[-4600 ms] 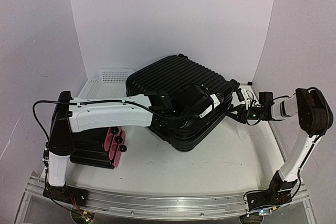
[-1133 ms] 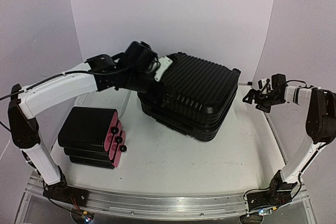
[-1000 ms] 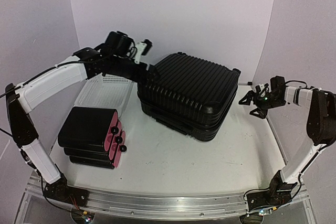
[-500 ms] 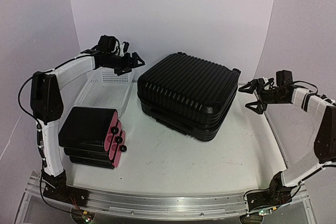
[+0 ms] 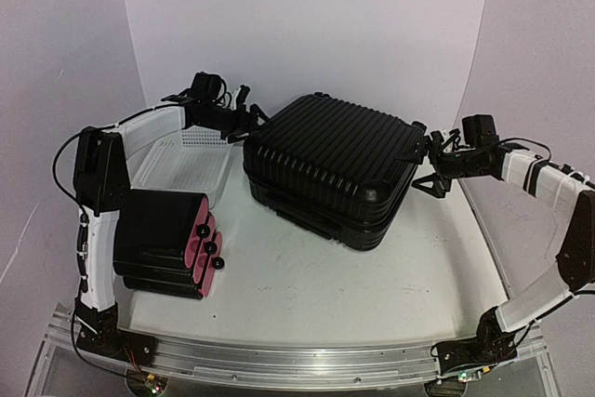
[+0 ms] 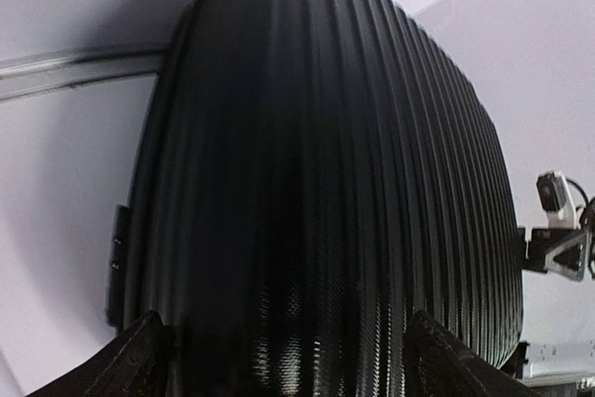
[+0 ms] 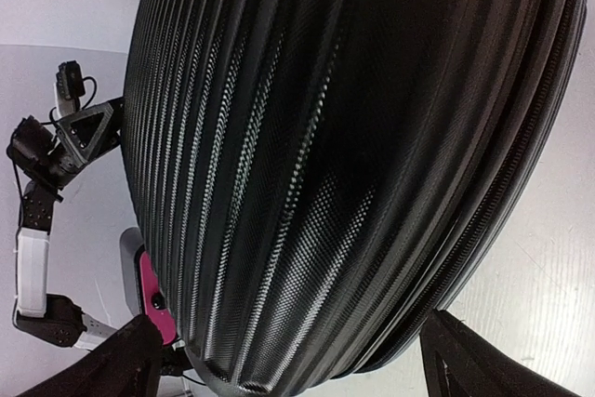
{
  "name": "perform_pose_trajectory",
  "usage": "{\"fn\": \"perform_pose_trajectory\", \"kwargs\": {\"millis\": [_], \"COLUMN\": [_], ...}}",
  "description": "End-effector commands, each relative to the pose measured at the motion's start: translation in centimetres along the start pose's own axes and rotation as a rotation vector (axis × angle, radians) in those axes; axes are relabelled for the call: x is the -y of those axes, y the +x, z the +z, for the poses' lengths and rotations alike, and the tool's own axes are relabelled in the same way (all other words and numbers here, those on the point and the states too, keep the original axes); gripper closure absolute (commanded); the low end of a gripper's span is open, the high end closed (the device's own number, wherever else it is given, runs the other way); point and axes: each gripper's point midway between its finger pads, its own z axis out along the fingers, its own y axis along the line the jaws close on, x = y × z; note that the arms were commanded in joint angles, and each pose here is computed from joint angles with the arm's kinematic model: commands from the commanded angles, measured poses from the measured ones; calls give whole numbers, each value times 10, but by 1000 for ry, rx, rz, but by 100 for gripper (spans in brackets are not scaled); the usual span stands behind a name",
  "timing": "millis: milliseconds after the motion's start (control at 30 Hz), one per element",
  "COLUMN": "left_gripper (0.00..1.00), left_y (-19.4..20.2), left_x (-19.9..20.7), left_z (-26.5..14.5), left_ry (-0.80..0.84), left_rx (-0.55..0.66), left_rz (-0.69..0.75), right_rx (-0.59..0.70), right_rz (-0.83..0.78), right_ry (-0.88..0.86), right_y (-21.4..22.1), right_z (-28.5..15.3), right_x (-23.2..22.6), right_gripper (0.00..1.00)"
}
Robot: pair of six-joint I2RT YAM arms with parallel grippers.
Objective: Open, take out, and arrange the luggage
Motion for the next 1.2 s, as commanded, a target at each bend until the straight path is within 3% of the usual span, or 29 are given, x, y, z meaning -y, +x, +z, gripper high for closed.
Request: {"fn": "perform_pose_trajectory", "kwargs": {"millis": [0,167,467,733,900,1000,1167], "left_gripper": [14,17,18,11,14,26,18], "left_y": [37,79,129,103,89,85,96], "left_x": [61,113,194,186,143,129,148], "left_z": [16,25,38,-9,-27,-22,0], "left_ry": [149,212,334,218,152,191,330], "left_rx": [-93,-146,-197,-72,-49,-54,-129], "left_rz": [37,58,123,232,94,33,24], "right_rx": [71,120,220,240,234,248,289], "right_rz": [-45,-15,200,218,258,265,276], "right_ry": [113,302,293,218,191,178,108], "right_y": [-9,-17,-35,-29,-23,-29,-47], "right_z": [-11,-40,-111,-137,-135,-135,-133], "right_x": [5,36,100,92,92,91,90], "right_gripper": [2,2,2,2,2,2,2]}}
